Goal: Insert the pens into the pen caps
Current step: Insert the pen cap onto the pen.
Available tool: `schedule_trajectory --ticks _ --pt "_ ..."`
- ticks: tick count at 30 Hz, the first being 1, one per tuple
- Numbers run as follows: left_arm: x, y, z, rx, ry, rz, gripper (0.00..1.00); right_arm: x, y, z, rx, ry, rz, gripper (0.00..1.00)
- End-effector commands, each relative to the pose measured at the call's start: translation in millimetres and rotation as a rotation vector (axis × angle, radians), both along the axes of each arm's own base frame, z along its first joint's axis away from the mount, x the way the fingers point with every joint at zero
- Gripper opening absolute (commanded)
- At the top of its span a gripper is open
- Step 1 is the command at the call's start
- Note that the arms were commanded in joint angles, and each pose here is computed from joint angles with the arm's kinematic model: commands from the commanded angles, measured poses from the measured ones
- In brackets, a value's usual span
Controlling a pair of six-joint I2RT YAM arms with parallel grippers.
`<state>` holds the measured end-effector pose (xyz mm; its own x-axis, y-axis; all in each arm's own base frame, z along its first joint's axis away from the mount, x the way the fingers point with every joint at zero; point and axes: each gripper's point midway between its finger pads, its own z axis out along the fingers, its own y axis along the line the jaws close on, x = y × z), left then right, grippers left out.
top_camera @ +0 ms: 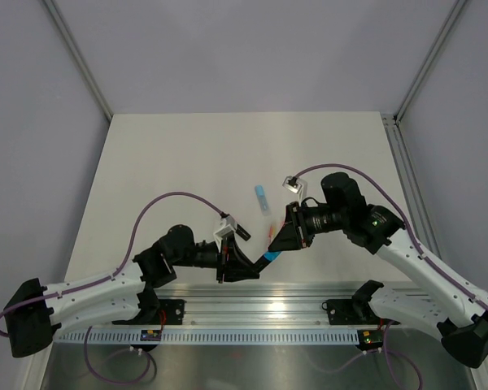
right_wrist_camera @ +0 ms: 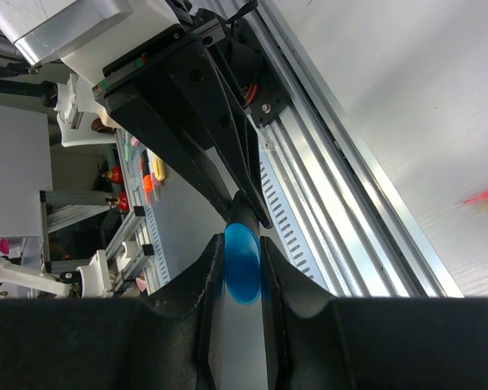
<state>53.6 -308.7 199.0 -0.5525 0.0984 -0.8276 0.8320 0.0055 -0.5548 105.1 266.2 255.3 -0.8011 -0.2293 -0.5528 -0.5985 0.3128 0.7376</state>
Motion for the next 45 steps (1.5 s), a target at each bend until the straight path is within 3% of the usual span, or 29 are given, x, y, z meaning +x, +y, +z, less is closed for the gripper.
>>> schedule_trajectory --ticks 1,21,35,45 --pt "9.5 -8.3 38.6 -0.11 -0.085 0.026 0.0 -0.2 1.6 2.2 0.015 -0.026 -0.016 0.04" --pt "7.3 -14.3 75.3 -0.208 -0.111 -0.02 0.0 -28.0 10.1 -7.9 0.064 -0.024 0.022 0.0" --pt "44.8 -10.9 102.2 -0.286 -0.122 0.028 0.0 -55.8 5.7 -33.2 -0.033 0.05 0.078 0.0" --pt "74.9 -22.6 124.4 -0.312 -0.159 0.061 0.0 -47.5 4.5 -45.5 -0.073 -0.061 -0.016 0.0"
